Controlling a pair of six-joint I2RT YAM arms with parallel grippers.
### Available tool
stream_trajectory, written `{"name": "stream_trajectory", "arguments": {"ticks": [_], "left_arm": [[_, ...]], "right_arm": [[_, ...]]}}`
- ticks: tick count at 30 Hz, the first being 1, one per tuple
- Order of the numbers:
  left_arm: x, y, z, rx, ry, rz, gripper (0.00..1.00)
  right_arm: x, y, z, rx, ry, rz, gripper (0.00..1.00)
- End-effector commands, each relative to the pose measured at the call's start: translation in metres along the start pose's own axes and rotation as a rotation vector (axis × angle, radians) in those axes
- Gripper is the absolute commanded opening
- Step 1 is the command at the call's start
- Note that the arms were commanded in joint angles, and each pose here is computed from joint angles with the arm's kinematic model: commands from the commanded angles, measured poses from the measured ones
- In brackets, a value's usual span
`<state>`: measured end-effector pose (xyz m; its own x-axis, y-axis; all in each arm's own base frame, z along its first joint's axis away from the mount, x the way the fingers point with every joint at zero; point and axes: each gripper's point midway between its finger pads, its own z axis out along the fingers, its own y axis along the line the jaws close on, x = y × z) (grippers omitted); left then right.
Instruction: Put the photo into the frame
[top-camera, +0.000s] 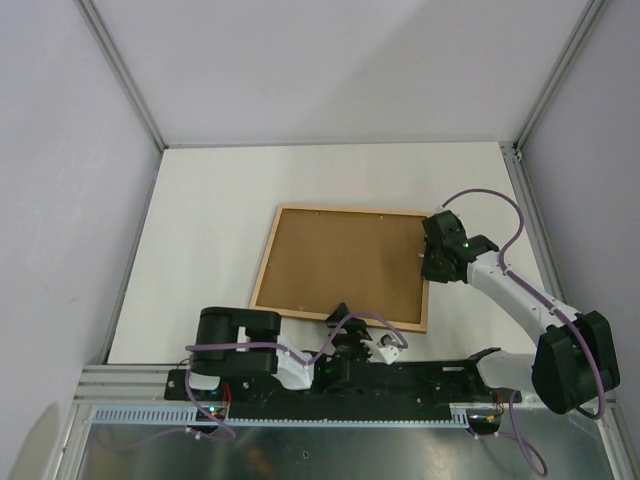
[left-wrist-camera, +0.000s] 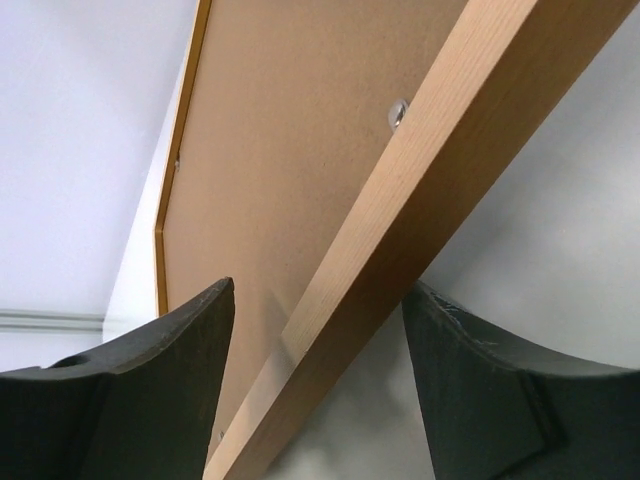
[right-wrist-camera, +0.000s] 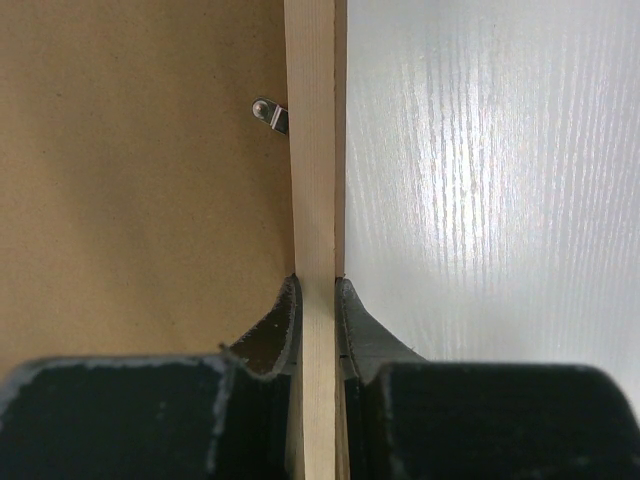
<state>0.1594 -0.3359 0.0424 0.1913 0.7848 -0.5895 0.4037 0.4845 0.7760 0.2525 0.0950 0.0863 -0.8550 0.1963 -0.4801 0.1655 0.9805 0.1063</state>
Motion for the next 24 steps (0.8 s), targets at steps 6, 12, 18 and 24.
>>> {"name": "stream_trajectory", "arguments": {"ticks": [6,12,18,24], "left_arm": [[-0.008,0.017,0.005,-0.080,-0.030,-0.005,0.42],[-0.020,0.029,0.004,-0.114,-0.055,-0.008,0.08],[-0.030,0.036,0.003,-0.130,-0.073,-0.029,0.00],[-0.035,0.046,0.000,-0.144,-0.080,-0.062,0.00]], "right_arm": [[-0.032,0.017,-0.020,-0.078,-0.095,0.026,0.00],[-0.031,0.015,-0.021,-0.073,-0.094,0.028,0.00],[-0.033,0.013,-0.022,-0.075,-0.098,0.035,0.00],[-0.051,0.009,-0.038,-0.103,-0.180,0.084,0.40]]}}
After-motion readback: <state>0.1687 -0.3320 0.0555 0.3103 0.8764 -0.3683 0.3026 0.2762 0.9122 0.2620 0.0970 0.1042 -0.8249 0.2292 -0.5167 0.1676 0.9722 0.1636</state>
